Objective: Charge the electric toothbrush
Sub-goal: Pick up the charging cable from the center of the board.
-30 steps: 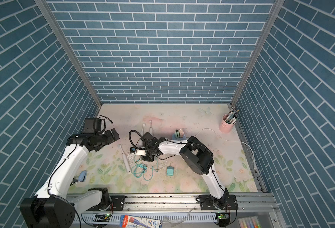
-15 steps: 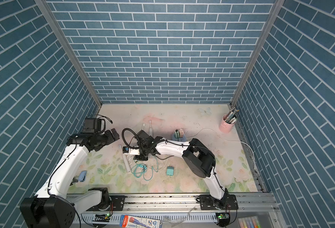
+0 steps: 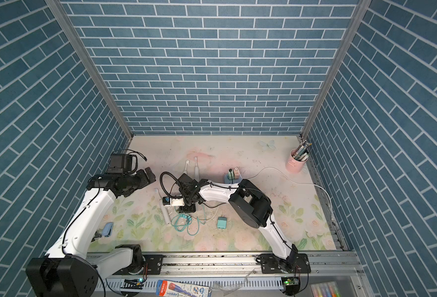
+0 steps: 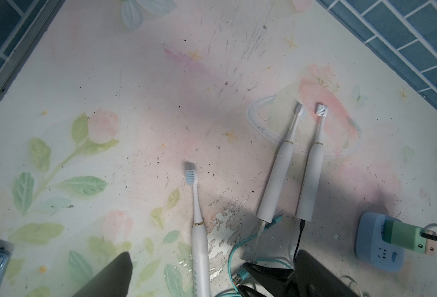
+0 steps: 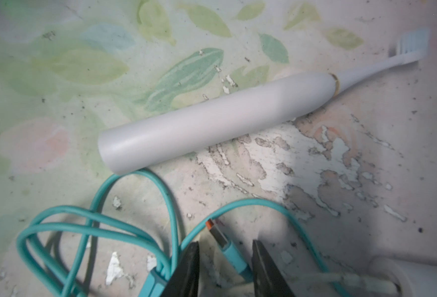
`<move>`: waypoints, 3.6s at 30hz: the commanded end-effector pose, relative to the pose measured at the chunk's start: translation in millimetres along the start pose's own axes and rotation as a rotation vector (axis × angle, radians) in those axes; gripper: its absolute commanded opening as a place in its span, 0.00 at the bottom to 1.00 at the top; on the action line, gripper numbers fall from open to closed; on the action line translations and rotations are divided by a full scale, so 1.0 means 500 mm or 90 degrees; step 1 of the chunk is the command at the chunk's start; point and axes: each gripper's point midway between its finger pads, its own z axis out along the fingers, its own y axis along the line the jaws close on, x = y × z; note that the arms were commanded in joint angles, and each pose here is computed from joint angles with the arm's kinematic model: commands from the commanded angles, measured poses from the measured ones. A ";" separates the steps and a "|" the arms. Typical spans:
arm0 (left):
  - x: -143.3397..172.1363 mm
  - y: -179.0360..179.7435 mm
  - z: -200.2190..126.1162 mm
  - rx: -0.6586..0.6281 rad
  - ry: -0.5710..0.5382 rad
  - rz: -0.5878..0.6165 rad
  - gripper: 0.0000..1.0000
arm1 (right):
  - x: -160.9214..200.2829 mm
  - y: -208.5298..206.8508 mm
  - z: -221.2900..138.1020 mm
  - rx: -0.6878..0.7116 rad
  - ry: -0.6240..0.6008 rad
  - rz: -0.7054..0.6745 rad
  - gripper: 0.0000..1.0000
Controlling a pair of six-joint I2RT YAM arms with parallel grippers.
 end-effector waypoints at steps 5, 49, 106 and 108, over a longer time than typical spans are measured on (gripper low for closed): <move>0.004 0.012 -0.003 -0.011 -0.002 0.003 1.00 | 0.028 0.021 0.034 -0.030 0.042 -0.018 0.27; -0.002 0.016 -0.005 -0.008 -0.009 -0.010 1.00 | -0.325 0.033 -0.636 0.355 -0.490 0.010 0.00; 0.496 -0.422 -0.119 0.451 0.392 -0.071 0.64 | 0.035 0.191 -0.474 0.122 -0.281 0.520 0.00; 0.494 -0.425 -0.121 0.453 0.391 -0.072 0.60 | 0.032 0.189 -0.476 0.122 -0.287 0.518 0.00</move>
